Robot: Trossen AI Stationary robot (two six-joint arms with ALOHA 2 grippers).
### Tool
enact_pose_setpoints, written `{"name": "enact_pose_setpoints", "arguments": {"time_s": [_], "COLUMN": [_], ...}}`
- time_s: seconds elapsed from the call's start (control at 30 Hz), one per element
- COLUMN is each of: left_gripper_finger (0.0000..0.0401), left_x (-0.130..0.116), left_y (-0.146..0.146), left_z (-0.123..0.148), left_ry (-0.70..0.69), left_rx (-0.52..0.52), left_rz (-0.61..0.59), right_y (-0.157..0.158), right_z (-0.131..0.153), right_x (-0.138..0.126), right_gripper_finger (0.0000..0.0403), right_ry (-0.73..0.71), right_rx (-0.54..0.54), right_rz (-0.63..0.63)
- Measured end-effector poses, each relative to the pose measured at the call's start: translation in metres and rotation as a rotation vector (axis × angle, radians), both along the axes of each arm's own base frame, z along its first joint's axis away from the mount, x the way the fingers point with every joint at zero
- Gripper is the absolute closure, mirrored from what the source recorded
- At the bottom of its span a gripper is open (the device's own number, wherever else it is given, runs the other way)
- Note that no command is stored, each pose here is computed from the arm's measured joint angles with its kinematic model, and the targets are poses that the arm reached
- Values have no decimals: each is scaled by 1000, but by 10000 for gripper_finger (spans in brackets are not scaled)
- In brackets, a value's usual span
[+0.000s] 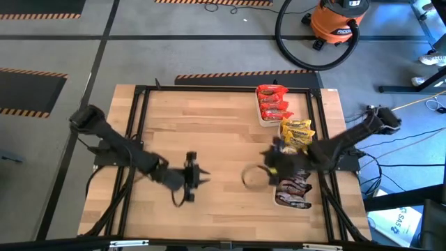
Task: Sort Maruchan noodles
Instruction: Return to Home Position
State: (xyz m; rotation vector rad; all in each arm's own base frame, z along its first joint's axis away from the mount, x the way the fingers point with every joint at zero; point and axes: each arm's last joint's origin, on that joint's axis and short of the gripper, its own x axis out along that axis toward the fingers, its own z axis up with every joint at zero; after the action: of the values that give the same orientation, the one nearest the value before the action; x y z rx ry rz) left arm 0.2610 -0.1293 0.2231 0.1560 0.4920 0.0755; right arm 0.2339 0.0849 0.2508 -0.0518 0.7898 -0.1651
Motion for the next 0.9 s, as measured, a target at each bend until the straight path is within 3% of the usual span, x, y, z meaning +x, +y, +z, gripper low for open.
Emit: {"name": "enact_pose_setpoints", "arguments": {"time_s": [0.13, 0.27, 0.43, 0.57, 0.73, 0.9], "left_gripper_finger": [347, 386, 395, 399, 399, 398], "left_x": [-5, -17, -38, -55, -76, -98], "left_y": [42, 81, 116, 137, 154, 165], "left_z": [6, 1, 1, -2, -8, -18], "left_ry": [1, -56, -221, -288, -413, -465], "left_rx": [-17, -54, -128, -129, -124, -124], "left_rz": [-20, -37, -91, -106, -143, -35], "right_y": [-45, -84, -110, -119, -126, -135], "right_z": [-3, -2, -3, -2, 12, 21], "right_x": [18, 16, 7, 0, -12, -31], "right_gripper_finger": [178, 178, 178, 191, 274, 381], "right_ry": [-131, -307, -403, -379, -435, -448], "right_rx": [83, 188, 267, 213, 121, 90], "right_rz": [130, 242, 154, 131, 149, 99]}}
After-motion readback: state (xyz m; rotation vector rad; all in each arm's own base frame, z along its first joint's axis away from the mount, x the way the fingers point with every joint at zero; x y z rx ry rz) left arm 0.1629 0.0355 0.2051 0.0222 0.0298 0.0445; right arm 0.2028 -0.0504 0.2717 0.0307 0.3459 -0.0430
